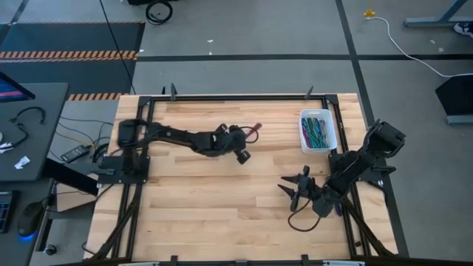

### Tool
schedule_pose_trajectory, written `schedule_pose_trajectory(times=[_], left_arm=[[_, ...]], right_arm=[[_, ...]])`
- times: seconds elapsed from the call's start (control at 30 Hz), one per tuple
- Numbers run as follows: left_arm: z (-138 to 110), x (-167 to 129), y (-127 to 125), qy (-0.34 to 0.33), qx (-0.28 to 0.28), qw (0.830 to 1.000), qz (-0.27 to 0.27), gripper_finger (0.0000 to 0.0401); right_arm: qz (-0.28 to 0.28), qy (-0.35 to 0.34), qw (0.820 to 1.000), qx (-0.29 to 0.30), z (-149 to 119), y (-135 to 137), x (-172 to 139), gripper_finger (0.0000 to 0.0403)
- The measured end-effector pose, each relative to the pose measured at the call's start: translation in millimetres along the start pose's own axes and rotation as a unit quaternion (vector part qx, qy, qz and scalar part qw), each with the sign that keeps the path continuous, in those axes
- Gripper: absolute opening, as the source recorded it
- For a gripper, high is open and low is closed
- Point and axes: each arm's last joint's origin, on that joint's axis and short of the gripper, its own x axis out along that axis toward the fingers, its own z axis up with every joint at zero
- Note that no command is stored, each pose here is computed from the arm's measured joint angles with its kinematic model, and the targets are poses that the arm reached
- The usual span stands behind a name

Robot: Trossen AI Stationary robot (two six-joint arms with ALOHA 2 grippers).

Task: Pick and place USB-C Cables
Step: Put the pink charger cable into the white bin

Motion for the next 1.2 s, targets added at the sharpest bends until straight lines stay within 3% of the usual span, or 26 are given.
schedule_pose_trajectory(times=[0.13, 0.27, 0.4, 0.57, 0.73, 0.9, 1.0, 1.13, 1.2], left_arm=[[2.7, -30.7, -21.0, -0.037, 0.047, 0.998, -0.008, 0.0015], [2.2, -49.3, -39.5, -0.075, 0.071, 0.995, -0.015, 0.0017], [-11.0, -44.7, -46.8, -0.092, 0.073, 0.992, -0.047, 0.0015], [-43.7, -30.9, -34.4, -0.128, 0.038, 0.984, -0.121, 0.0017], [-65.5, -37.9, -22.4, -0.229, -0.003, 0.942, -0.245, 0.0016], [-73.5, -50.4, -12.4, -0.303, -0.021, 0.902, -0.306, 0.0020], [-73.3, -54.5, -14.0, -0.315, -0.014, 0.890, -0.329, 0.0019], [-70.4, -59.8, -21.1, -0.328, -0.004, 0.879, -0.345, 0.0018], [-71.1, -62.4, -24.3, -0.333, 0.008, 0.876, -0.348, 0.0022]], right_arm=[[-0.025, 0.007, 1.000, 0.007, -14.8, -4.5, 6.4, 0.0160], [-0.032, 0.014, 0.998, 0.054, -24.7, -6.3, 11.9, 0.0160], [-0.040, 0.002, 0.997, 0.062, -25.1, -7.4, 12.9, 0.0165], [-0.055, -0.024, 0.995, 0.080, -16.7, -13.9, 8.8, 0.0194], [-0.048, -0.033, 0.995, 0.083, -10.5, -17.0, 6.1, 0.0237], [-0.043, -0.059, 0.995, 0.066, 6.1, -7.5, 16.3, 0.0274], [-0.026, -0.075, 0.996, 0.045, 23.5, -5.8, 30.9, 0.0287], [0.070, -0.124, 0.990, 0.003, 55.7, 0.0, 55.8, 0.0292], [0.068, -0.156, 0.985, -0.002, 70.0, 2.1, 67.0, 0.0291]])
